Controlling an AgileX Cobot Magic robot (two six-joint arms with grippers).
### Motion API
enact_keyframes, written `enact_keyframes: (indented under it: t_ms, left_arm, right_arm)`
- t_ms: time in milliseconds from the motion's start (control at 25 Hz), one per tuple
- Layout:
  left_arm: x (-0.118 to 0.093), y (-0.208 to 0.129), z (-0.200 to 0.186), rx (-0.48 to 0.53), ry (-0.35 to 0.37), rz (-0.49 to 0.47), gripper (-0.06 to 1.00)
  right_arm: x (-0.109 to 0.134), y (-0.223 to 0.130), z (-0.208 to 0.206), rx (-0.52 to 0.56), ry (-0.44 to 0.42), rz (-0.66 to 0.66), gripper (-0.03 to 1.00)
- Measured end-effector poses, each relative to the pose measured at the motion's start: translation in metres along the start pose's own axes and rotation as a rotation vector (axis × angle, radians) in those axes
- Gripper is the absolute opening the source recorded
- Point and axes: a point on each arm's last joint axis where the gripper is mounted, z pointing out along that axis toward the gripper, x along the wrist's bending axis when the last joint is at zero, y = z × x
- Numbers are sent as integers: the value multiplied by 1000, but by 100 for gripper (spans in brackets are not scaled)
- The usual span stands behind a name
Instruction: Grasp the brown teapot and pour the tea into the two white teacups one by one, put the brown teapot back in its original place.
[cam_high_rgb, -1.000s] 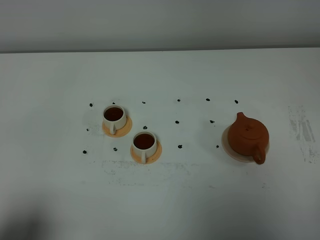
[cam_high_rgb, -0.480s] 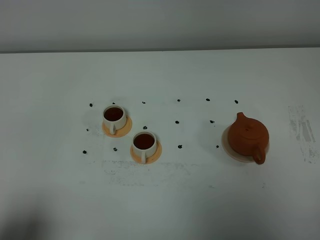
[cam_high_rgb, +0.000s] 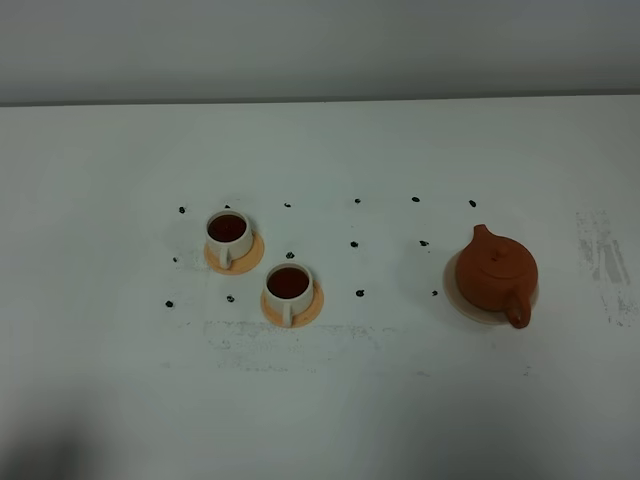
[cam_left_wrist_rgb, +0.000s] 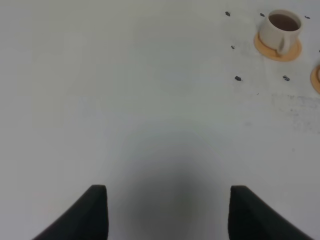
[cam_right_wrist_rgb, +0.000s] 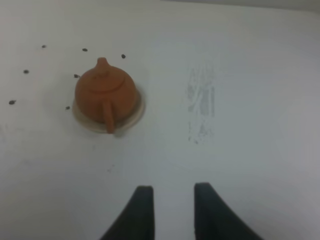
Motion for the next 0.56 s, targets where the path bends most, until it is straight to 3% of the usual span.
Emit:
enact_keyframes:
  t_ms: [240,560]
  left_arm:
    - [0,0,0,3,-61,34,50]
    - [0,0,0,3,-64,36,50]
  right_arm:
    - [0,0,0,0,1,1,19]
    - [0,0,0,0,1,1,19]
